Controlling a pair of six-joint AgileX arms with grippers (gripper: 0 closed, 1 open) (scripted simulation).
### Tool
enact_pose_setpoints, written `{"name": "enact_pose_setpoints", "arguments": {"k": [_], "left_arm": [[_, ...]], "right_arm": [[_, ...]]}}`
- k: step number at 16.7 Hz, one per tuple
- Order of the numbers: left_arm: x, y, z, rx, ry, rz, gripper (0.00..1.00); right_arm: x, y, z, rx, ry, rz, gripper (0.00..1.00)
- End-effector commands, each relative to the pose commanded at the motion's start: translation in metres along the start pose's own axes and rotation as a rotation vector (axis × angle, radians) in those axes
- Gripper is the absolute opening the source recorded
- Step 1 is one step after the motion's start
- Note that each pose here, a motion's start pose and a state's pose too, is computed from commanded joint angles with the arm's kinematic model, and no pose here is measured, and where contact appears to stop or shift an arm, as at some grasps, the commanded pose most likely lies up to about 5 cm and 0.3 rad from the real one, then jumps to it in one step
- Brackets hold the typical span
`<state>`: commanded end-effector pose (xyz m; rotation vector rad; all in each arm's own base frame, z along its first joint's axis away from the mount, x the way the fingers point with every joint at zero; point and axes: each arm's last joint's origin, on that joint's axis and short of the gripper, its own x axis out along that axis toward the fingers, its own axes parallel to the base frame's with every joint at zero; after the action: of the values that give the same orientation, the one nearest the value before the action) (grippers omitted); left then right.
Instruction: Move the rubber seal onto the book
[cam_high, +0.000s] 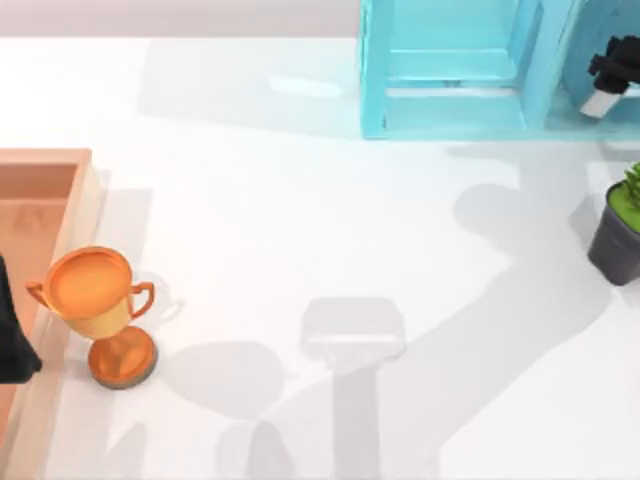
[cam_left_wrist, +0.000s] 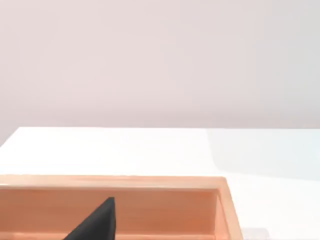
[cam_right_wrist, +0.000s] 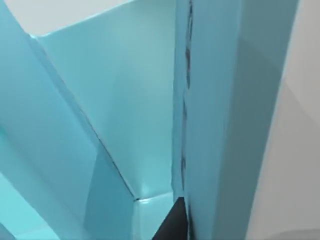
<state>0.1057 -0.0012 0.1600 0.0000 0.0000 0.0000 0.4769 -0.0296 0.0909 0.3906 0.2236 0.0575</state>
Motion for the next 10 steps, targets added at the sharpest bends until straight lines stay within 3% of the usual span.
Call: {"name": "enact_pose_setpoints", "arguments": {"k": [7, 10], "left_arm": [[0.0000, 0.0000, 0.0000, 0.000, 0.000, 0.000, 1.00], [0.0000, 0.0000, 0.0000, 0.000, 0.000, 0.000, 1.00]], "right_arm": [[0.0000, 0.0000, 0.0000, 0.000, 0.000, 0.000, 0.00], [-0.0069, 0.0034, -0.0008, -0.018, -0.012, -0.034, 0.00]]}}
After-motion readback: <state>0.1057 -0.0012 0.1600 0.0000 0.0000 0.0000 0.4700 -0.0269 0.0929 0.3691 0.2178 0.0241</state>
